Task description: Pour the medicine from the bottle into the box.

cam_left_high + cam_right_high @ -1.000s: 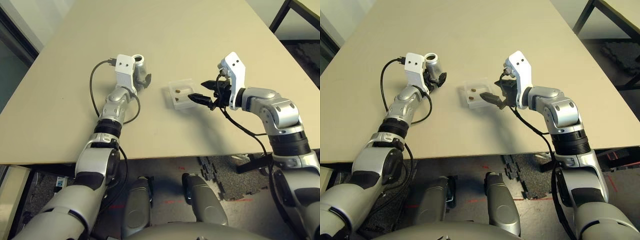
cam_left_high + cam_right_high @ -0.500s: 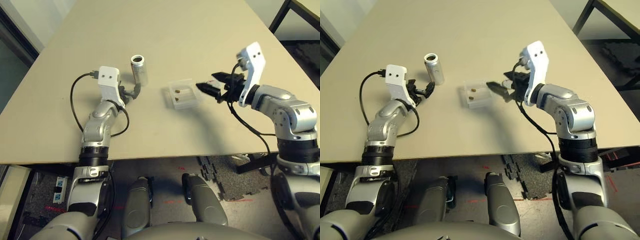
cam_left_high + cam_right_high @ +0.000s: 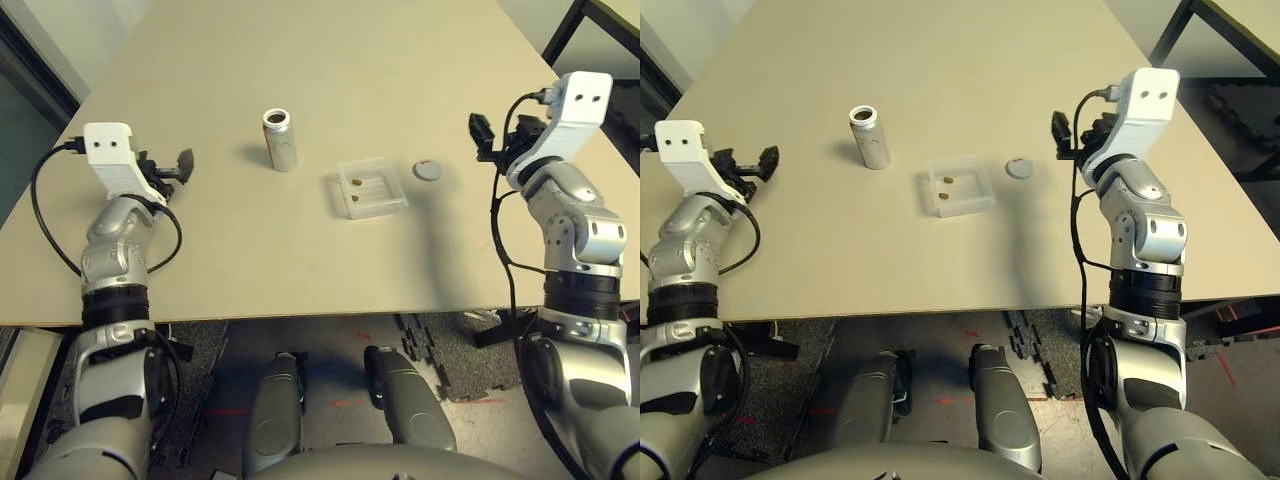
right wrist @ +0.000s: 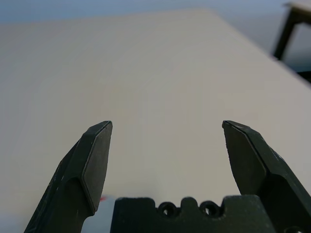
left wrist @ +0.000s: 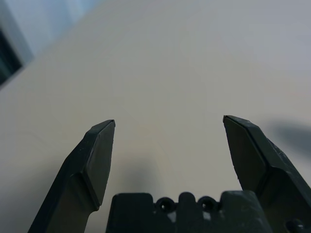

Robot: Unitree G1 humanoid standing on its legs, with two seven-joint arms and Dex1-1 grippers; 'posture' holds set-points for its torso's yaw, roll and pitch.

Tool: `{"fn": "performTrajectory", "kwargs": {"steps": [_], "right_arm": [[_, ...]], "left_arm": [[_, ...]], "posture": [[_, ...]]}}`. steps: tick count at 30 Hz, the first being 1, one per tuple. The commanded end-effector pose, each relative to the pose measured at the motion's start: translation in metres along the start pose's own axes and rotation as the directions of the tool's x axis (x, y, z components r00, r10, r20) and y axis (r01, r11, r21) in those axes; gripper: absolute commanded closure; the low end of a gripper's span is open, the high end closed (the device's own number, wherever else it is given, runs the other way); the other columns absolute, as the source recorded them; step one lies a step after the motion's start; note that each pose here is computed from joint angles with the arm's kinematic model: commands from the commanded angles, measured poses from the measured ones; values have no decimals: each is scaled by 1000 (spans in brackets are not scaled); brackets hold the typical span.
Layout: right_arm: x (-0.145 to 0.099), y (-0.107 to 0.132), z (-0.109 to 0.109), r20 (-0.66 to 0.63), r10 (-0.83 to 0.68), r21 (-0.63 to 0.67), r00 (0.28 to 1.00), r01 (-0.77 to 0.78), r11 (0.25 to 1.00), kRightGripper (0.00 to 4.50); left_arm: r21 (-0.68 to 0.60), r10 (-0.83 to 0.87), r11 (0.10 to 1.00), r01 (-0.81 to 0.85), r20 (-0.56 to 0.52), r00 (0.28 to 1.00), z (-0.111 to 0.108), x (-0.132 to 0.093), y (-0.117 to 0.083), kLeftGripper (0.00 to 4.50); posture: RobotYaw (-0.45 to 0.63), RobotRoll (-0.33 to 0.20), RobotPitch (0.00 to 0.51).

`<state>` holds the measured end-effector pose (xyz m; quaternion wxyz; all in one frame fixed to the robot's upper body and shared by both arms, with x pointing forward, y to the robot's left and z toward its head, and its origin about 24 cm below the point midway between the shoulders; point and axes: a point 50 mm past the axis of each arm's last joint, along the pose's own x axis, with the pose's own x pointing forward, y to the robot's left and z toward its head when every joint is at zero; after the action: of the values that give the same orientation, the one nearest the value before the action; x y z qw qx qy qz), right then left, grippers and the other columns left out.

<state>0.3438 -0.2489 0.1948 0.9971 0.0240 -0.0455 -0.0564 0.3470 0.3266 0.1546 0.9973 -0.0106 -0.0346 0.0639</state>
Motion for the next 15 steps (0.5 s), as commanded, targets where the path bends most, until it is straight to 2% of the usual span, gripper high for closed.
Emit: {"fn": "performTrajectory", "kwargs": {"steps": [1, 9, 15], "right_arm": [[1, -27, 0, 13, -145, -12, 989, 145, 989, 0], [1, -64, -7, -8, -290, -18, 957, 290, 957, 0], [0, -84, -17, -31, -332, -51, 943, 330, 943, 0]], "left_arm": [[-14, -10, 1000, 10, -17, 1000, -10, 6, -1, 34], [-31, -88, 996, 87, -26, 996, -19, 17, -23, 34], [-43, -91, 995, 90, -17, 996, -19, 18, -25, 34]], "posture": [[-27, 0, 212], [-42, 0, 220], [-43, 0, 218]]}}
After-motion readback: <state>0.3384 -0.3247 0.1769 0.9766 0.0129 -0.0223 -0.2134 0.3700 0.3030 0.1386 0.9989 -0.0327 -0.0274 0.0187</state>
